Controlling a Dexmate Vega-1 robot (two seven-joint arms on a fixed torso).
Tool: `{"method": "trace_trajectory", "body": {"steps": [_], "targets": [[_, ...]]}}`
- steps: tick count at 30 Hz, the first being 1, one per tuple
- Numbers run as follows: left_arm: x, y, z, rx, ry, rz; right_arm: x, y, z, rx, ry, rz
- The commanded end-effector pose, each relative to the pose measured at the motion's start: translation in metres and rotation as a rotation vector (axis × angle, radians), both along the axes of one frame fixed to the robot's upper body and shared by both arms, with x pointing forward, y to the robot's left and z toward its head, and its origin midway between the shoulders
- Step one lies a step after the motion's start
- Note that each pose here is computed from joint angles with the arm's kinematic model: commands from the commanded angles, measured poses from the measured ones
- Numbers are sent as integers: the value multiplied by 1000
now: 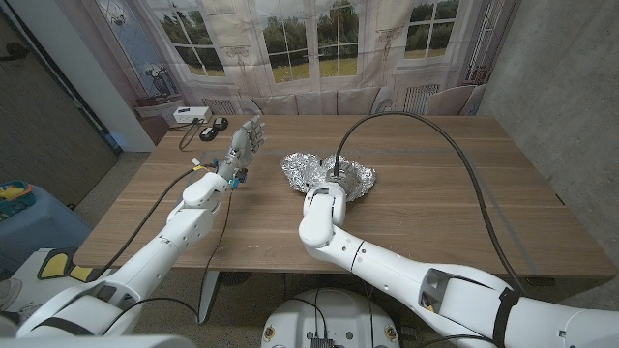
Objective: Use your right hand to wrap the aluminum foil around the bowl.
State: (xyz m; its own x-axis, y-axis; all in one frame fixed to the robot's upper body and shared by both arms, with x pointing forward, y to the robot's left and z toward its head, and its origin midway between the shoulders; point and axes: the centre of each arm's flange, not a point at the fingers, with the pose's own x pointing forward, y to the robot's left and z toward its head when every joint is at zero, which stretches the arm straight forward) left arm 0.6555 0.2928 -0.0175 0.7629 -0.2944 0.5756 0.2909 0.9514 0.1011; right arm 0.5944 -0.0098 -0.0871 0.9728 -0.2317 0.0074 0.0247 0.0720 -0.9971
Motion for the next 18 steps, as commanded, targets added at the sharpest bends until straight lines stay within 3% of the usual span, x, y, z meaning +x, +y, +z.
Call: {"method": "trace_trajectory", "body": {"steps": [1, 18], "targets": [[0, -3, 2, 11, -1, -6, 7, -11, -5, 3, 10, 3], [-2, -8, 4, 12, -3, -8, 2, -13, -6, -75, -52, -23]]}}
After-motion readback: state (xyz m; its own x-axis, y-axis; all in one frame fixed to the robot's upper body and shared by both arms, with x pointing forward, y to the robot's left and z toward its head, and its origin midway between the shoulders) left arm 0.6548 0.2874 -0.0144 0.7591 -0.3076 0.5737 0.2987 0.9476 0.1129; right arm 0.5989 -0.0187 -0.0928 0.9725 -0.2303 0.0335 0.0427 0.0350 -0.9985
